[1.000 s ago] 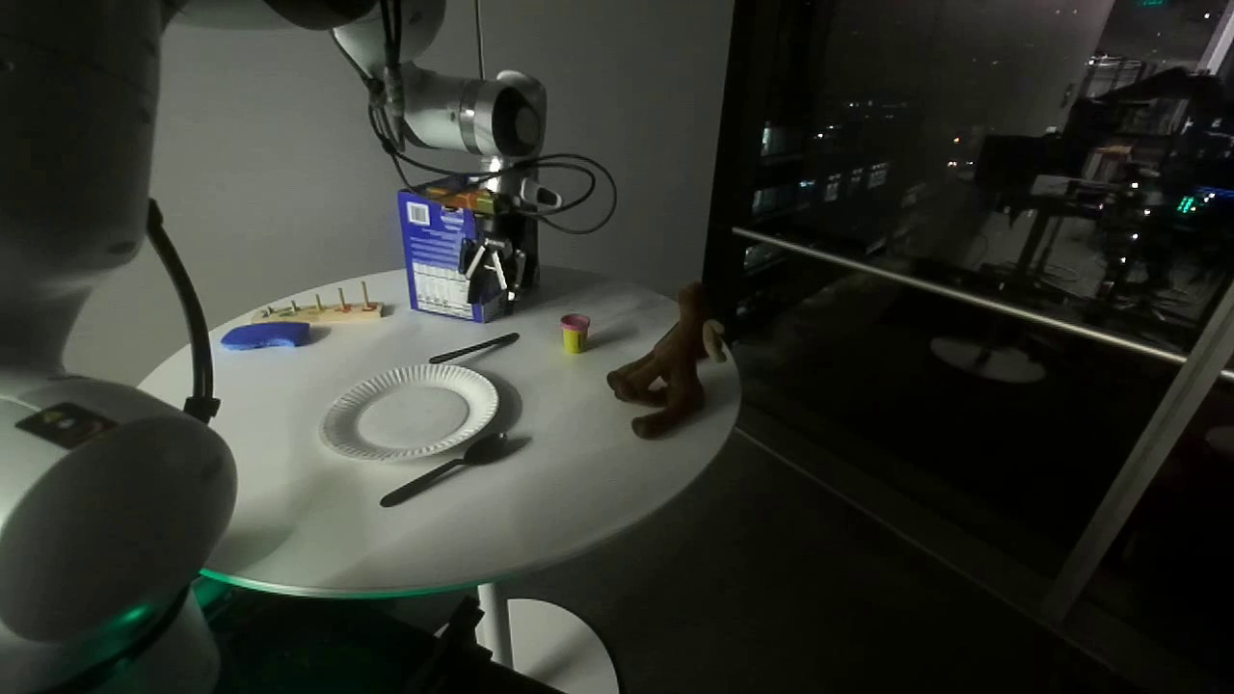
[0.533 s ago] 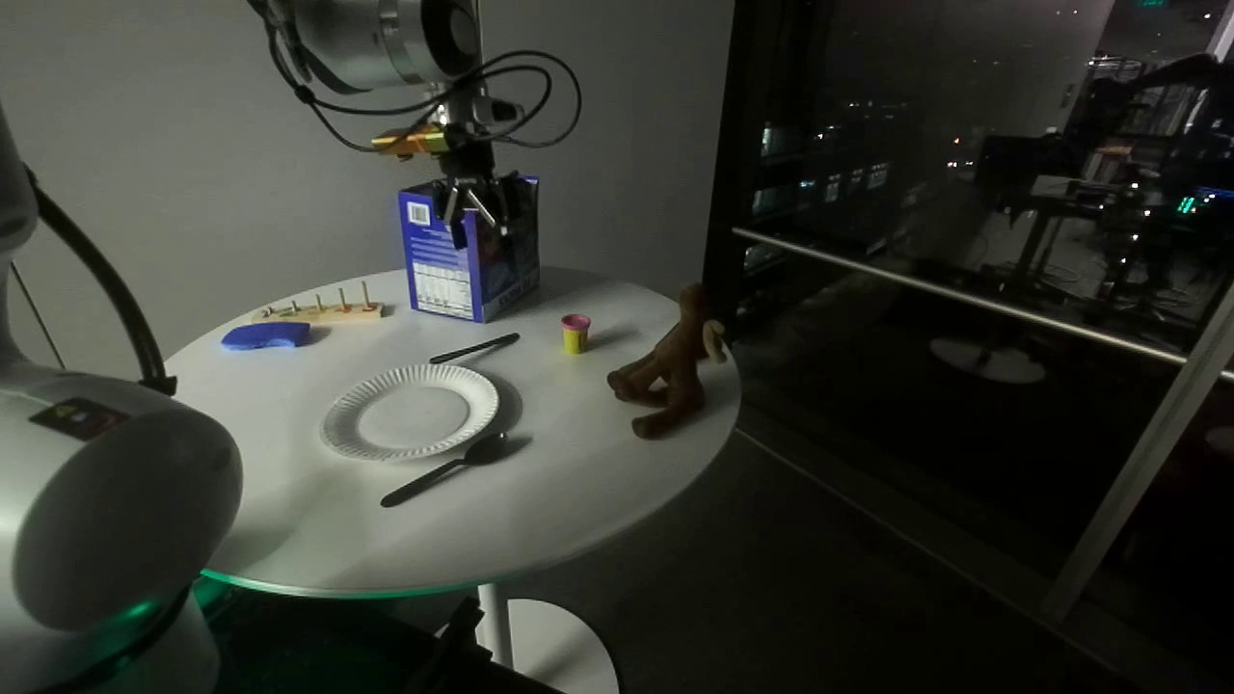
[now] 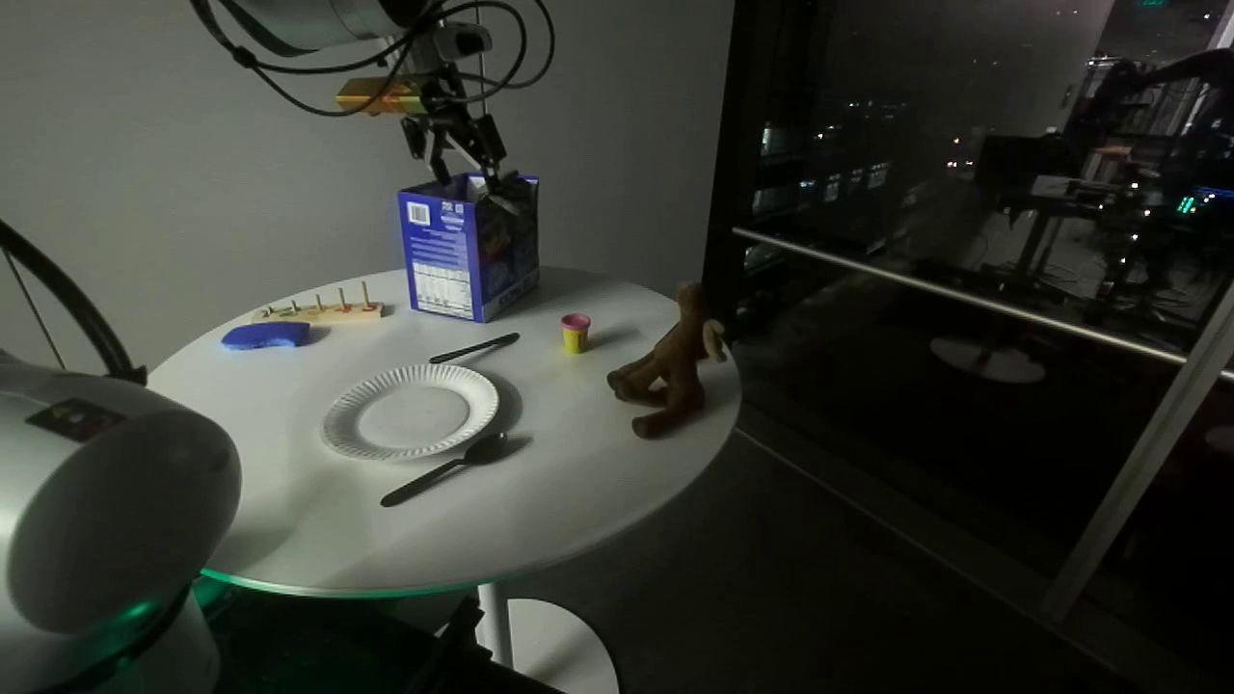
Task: Remove the spoon and knife from the white plate then place the radish from the blue box on the plate.
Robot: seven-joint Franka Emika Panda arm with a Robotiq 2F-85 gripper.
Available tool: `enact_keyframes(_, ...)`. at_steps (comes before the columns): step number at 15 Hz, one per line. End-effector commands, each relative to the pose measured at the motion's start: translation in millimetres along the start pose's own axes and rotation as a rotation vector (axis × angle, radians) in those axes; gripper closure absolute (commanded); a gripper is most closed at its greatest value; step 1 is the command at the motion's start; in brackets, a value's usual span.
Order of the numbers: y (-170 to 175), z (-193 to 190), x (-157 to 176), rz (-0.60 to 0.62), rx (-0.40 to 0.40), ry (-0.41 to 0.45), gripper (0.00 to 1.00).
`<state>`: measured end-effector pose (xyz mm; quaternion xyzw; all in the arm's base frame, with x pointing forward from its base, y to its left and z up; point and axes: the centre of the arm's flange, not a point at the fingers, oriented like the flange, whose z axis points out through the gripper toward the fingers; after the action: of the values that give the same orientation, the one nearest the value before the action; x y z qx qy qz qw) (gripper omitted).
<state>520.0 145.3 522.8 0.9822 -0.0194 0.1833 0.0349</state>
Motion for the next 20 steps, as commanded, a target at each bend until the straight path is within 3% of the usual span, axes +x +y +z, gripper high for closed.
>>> enact_keyframes(1, -0.2, 1.2, -0.6, -0.003, 0.001, 0.002, 0.00)
enact_keyframes(5, -6.4, 13.2, 6.6, -0.013, 0.034, 0.046, 0.00)
enact_keyframes(13, -21.3, 29.4, 35.3, 0.039, 0.243, 0.201, 0.00)
enact_keyframes(18, -15.5, 45.8, 45.7, 0.078, 0.284, 0.206, 0.00)
enact_keyframes(19, -13.5, 47.1, 52.1, 0.077, 0.285, 0.206, 0.18)
enact_keyframes(20, -9.9, 45.6, 63.8, 0.061, 0.291, 0.213, 0.25)
